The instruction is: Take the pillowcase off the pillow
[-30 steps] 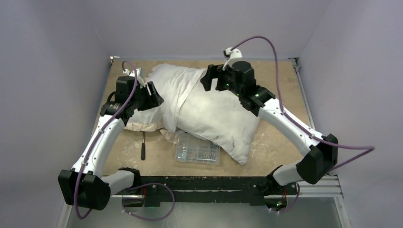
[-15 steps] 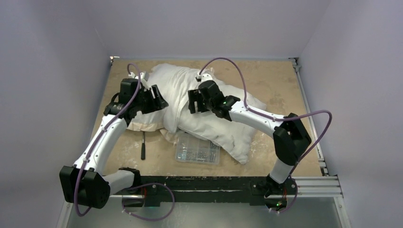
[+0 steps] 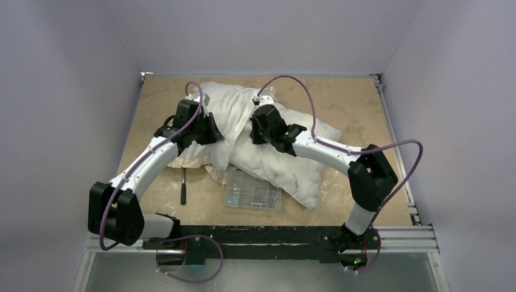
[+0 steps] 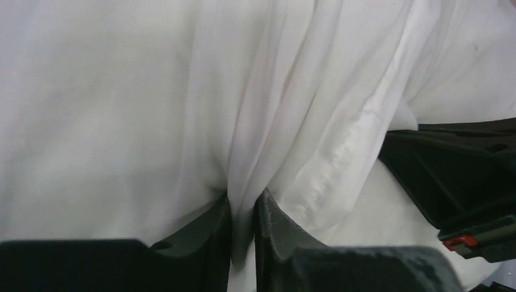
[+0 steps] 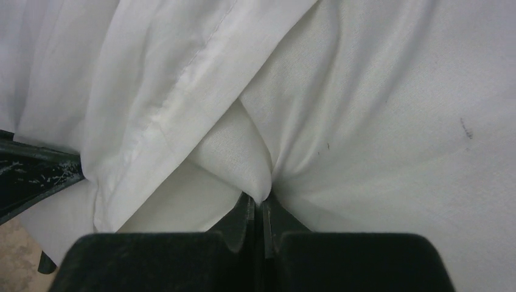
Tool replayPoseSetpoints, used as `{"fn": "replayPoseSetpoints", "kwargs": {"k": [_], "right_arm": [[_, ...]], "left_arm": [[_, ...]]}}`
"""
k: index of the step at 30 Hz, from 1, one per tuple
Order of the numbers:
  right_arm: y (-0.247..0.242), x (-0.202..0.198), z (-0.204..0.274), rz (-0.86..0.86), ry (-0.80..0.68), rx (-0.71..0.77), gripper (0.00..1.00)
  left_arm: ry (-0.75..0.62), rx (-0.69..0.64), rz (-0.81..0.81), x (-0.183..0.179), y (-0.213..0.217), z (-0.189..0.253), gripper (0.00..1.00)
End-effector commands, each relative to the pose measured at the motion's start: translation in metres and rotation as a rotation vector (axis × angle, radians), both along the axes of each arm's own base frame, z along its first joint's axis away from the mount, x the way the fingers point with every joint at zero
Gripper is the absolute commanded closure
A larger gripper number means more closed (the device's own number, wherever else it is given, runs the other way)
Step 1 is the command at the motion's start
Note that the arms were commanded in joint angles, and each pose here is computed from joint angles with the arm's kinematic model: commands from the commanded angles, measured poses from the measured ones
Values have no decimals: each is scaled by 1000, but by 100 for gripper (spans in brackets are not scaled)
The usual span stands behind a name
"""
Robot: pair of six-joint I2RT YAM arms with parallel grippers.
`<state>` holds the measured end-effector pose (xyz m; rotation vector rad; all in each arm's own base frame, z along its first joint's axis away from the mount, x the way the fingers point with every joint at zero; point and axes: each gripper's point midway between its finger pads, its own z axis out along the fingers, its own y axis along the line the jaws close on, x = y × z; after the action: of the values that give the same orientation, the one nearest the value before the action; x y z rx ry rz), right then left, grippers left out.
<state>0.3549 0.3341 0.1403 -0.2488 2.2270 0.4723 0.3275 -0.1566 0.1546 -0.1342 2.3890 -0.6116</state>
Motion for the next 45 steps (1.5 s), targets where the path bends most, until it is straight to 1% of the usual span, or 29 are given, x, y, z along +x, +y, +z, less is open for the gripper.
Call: {"fn": "replayPoseSetpoints", "kwargs": {"k": [1, 2, 3, 5, 9, 12, 14, 16, 18, 22, 25, 30, 32, 33, 35, 38, 41, 45], "right_arm": [[-28, 4, 14, -125, -34, -19, 100], [-34, 6, 20, -150, -47, -10, 100], [-41, 8, 26, -180, -58, 2, 100], [-61, 16, 41, -247, -83, 38, 100], [-115, 32, 86, -354, -167, 140, 100], [-149, 35, 121, -393, -251, 194, 100], [-161, 34, 131, -392, -282, 200, 100], [-168, 35, 130, -383, -284, 191, 100], [-165, 33, 122, -352, -265, 177, 100], [-143, 23, 114, -190, -238, 177, 100], [-138, 22, 123, -130, -274, 160, 100], [-124, 22, 156, -66, -325, 152, 50], [-105, 16, 176, -36, -361, 170, 35], [-90, 10, 183, -9, -373, 181, 30], [-58, -3, 190, 34, -380, 191, 22], [-18, -14, 179, 71, -347, 168, 18], [10, -18, 145, 59, -296, 92, 12], [37, -22, 109, 57, -253, -3, 7]], "left_arm": [[-101, 91, 68, 27, 16, 14, 98], [-107, 134, 94, 30, 25, 15, 100], [-115, 187, 138, 34, 37, 15, 100], [-123, 247, 210, 38, 58, 16, 100], [-104, 268, 347, 44, 105, 11, 100], [-85, 270, 437, 44, 138, 3, 100], [-83, 314, 492, 43, 156, 3, 100], [-79, 348, 533, 43, 168, 1, 100], [-71, 350, 533, 44, 171, -1, 100], [-51, 278, 420, 50, 148, -11, 100], [-20, 241, 361, 48, 135, -17, 98], [-41, 196, 256, 45, 105, -11, 98], [-43, 201, 228, 42, 97, -12, 98], [-36, 203, 222, 41, 95, -15, 99], [-28, 196, 216, 38, 92, -18, 100], [-15, 190, 212, 34, 91, -23, 100], [-13, 194, 207, 30, 91, -25, 100], [-6, 185, 195, 26, 89, -30, 100]]}}
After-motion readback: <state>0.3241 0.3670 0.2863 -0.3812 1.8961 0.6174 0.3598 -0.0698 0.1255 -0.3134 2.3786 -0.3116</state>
